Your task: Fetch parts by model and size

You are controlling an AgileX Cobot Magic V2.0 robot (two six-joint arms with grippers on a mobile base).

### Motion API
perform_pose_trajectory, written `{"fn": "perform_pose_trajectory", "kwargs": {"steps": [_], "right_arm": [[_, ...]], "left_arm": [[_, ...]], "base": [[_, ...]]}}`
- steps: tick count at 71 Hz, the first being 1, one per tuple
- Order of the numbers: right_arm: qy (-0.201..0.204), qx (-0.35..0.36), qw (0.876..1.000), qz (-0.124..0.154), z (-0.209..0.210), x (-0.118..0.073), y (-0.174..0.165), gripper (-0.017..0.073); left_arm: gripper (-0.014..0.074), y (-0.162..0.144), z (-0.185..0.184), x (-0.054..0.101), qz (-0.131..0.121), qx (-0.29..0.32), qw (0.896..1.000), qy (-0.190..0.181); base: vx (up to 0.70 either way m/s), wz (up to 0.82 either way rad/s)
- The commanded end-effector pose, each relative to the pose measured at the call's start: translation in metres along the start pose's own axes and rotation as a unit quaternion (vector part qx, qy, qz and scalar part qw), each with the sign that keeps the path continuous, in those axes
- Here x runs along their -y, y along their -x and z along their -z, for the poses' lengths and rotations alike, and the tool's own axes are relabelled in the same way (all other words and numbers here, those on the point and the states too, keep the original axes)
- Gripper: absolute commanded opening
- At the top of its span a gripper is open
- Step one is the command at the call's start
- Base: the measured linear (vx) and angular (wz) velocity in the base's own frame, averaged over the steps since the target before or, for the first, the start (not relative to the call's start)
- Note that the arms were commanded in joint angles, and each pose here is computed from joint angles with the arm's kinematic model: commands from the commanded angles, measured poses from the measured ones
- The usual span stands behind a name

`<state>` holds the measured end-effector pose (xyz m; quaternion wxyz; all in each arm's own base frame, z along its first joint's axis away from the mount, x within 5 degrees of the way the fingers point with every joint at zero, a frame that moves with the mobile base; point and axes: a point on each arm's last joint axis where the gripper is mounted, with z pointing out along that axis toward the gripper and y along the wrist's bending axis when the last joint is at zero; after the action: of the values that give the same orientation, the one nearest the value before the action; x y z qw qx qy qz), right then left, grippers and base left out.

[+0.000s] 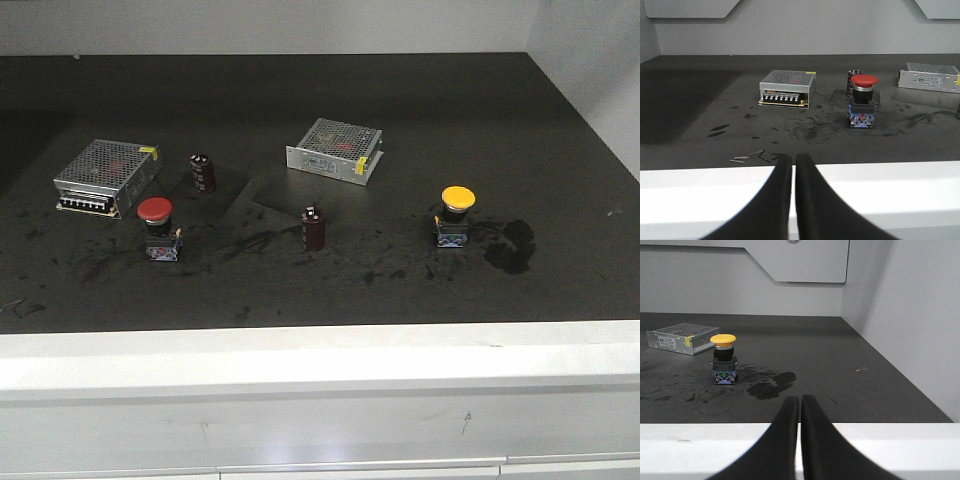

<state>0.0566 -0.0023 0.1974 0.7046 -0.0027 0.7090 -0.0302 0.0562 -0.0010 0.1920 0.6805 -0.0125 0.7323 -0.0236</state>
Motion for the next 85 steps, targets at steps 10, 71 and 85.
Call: {"fn": "perform_pose_trajectory", "kwargs": {"steps": [10,71,85], "right_arm": [[-0.004,0.039,0.999,0.005,0.001,0.000,0.005,-0.0009],[-0.004,0.051,0.999,0.009,0.001,0.000,0.007,-0.0009],[-0.004,0.143,0.990,0.009,0.004,0.000,0.024,-0.0009]], "left_arm": [[-0.0006,0.006,0.001,0.000,0.004,0.040,0.999,-0.004],[-0.0006,0.008,0.001,0.001,0.004,0.048,0.999,-0.004],[-0.0006,0.027,0.005,0.001,0.032,0.147,0.989,-0.009]], "base": [[0.00,0.00],[0.00,0.00],[0.00,0.00]]}}
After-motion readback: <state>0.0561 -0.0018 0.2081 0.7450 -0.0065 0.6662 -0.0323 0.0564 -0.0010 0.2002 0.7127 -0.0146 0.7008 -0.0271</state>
